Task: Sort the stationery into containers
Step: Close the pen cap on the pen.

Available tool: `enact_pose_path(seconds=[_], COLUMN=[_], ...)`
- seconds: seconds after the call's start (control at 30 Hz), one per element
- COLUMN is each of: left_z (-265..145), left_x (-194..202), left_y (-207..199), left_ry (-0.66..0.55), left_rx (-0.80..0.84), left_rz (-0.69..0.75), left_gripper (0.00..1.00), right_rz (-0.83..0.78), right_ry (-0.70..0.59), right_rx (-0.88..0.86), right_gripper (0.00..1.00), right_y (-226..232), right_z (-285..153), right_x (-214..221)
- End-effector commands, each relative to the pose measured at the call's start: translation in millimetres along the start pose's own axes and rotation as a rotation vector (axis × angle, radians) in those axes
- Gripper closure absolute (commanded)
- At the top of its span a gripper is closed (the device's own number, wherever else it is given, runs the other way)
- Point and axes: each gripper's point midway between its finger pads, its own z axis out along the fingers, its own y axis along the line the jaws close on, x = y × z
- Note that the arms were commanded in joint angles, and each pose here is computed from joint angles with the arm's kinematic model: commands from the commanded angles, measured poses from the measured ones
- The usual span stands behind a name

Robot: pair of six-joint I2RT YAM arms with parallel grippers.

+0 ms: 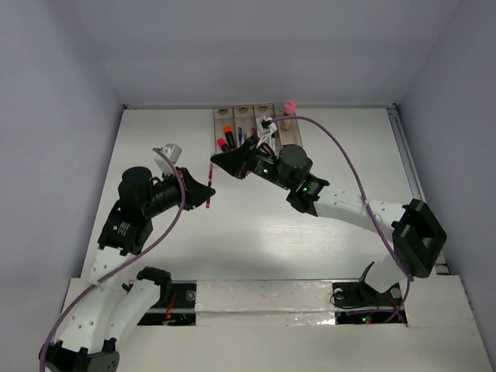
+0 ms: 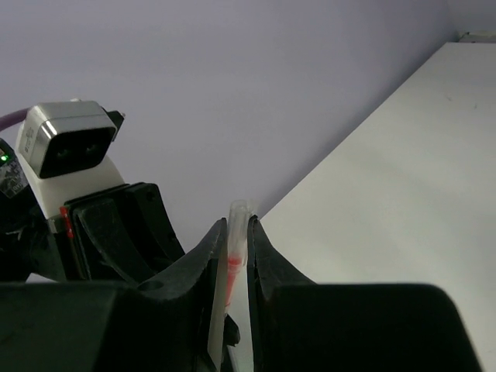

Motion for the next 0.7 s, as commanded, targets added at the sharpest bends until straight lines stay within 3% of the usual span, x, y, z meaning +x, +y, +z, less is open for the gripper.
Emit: enact_pose_path(seconds=[0.0,0.2,0.37,0.6,0.67], left_z=[-50,-55,-40,-31,-27], left_x=[-171,-195,-185,-151,-139], left_y=[-86,-95,-86,-64,-58], left_ry=[-0.614,-0.661,-0.622,-0.555,-0.524], left_rx=[0.140,0.132,0.151,0.116,0.119], left_rz=[0.266,0.265,0.223,0.199,0.191], left_gripper=[1.00,1.00,1.00,1.00,1.00], right_rz=[0.113,0.129,0.126,0.049,0.034], right_ry=[0.581,0.599,0.562,0.448,0.421], right_rx=[-0.019,-0.026,-0.008,0.042,0.023], right_gripper=[1.00,1.00,1.00,1.00,0.92], right_y=[-2,2,-2,-13,-13], right_z=[-54,-64,-71,-81,-85], right_x=[171,196,193,140,120])
